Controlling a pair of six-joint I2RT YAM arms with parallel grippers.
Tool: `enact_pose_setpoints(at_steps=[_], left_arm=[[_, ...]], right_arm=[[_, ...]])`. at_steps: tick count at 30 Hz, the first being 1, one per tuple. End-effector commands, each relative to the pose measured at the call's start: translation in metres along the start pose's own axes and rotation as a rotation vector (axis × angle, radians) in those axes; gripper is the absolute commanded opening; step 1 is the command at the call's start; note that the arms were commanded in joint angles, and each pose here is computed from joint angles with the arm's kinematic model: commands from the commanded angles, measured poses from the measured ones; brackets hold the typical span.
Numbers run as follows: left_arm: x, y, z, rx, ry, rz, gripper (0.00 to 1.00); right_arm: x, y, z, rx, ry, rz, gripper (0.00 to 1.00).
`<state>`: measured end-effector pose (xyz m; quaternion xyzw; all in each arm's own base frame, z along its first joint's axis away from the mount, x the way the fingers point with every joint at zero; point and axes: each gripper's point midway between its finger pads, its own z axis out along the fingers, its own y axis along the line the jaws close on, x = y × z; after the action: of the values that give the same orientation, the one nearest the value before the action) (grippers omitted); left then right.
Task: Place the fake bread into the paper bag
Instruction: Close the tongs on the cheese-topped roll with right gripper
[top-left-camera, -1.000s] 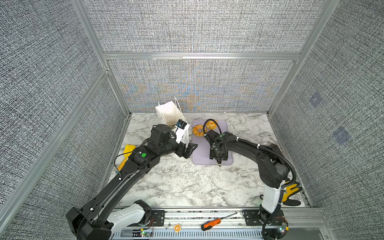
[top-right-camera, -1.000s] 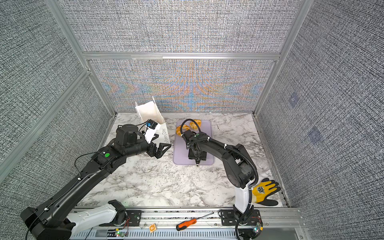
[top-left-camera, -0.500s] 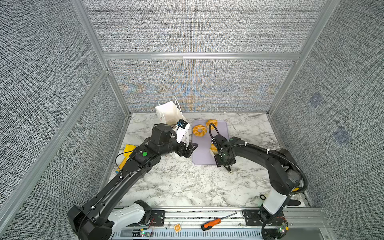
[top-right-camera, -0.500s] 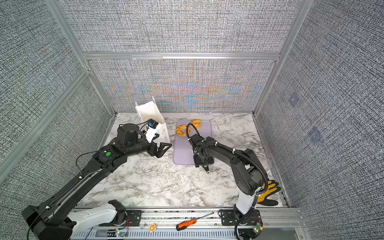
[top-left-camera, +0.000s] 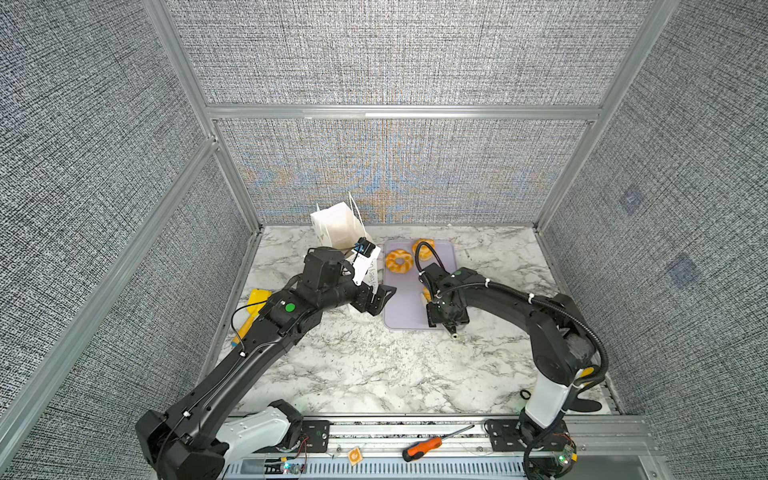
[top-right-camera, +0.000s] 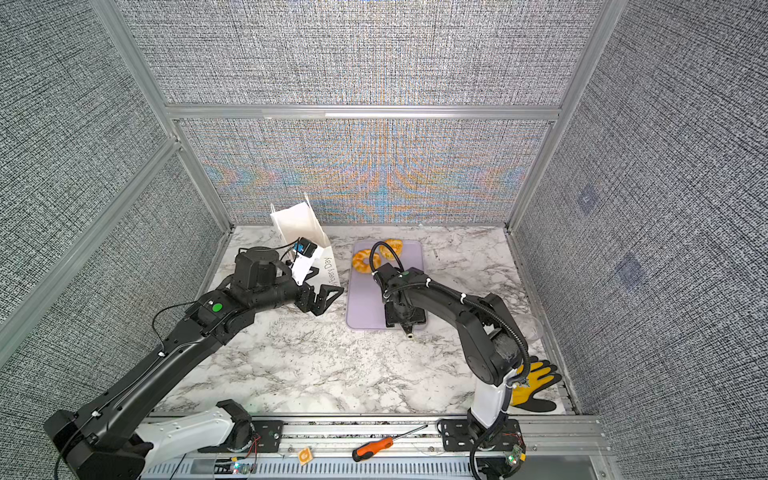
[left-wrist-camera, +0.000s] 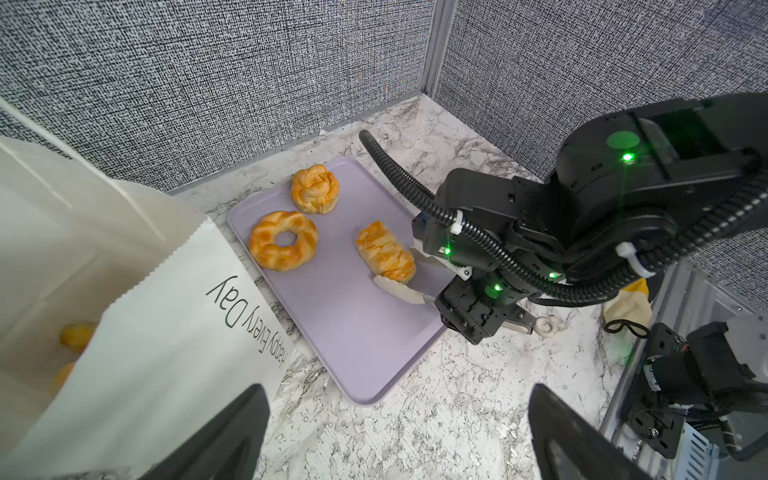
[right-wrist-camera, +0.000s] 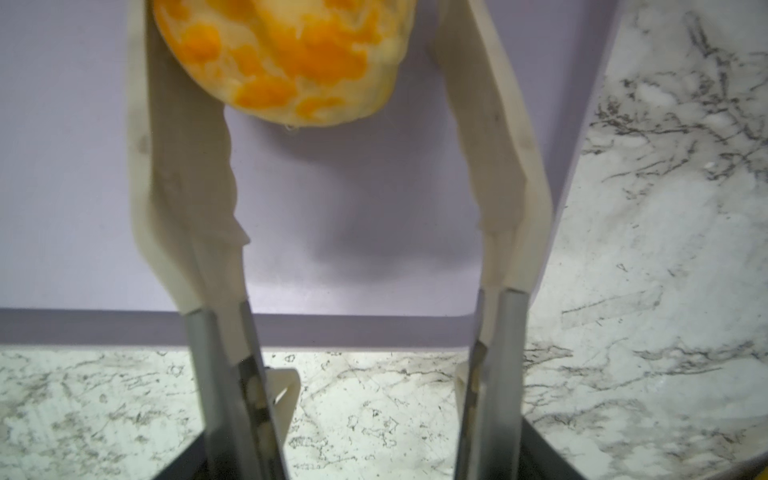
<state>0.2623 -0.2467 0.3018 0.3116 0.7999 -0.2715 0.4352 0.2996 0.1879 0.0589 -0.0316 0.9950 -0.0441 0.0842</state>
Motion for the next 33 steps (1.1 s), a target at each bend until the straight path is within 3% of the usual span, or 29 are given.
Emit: enact_pose_setpoints(at_steps=[1,15,25,33], left_arm=[[-0.005,-0.001,-0.002,0.002,-0.02,0.009,0.99],[-0.003,0.001,-0.005,-0.012,-0.018,0.019,0.99],[0.0,0.003,-0.003,-0.021,-0.007,0.02,0.99],[-0.004,0.007,-0.003,-0.043,-0.011,0.034,0.99]], right_arm=[[-0.004,0.002,-0.001,0.013,0.001,0.065,0.72],[-0.023,0.002,0.011,0.054,-0.003,0.142,0.75],[-0.013,-0.001,0.011,0.044,0.026,0.073,0.59],[-0.005,-0.005,0.002,0.018,0.011,-0.007,0.55]])
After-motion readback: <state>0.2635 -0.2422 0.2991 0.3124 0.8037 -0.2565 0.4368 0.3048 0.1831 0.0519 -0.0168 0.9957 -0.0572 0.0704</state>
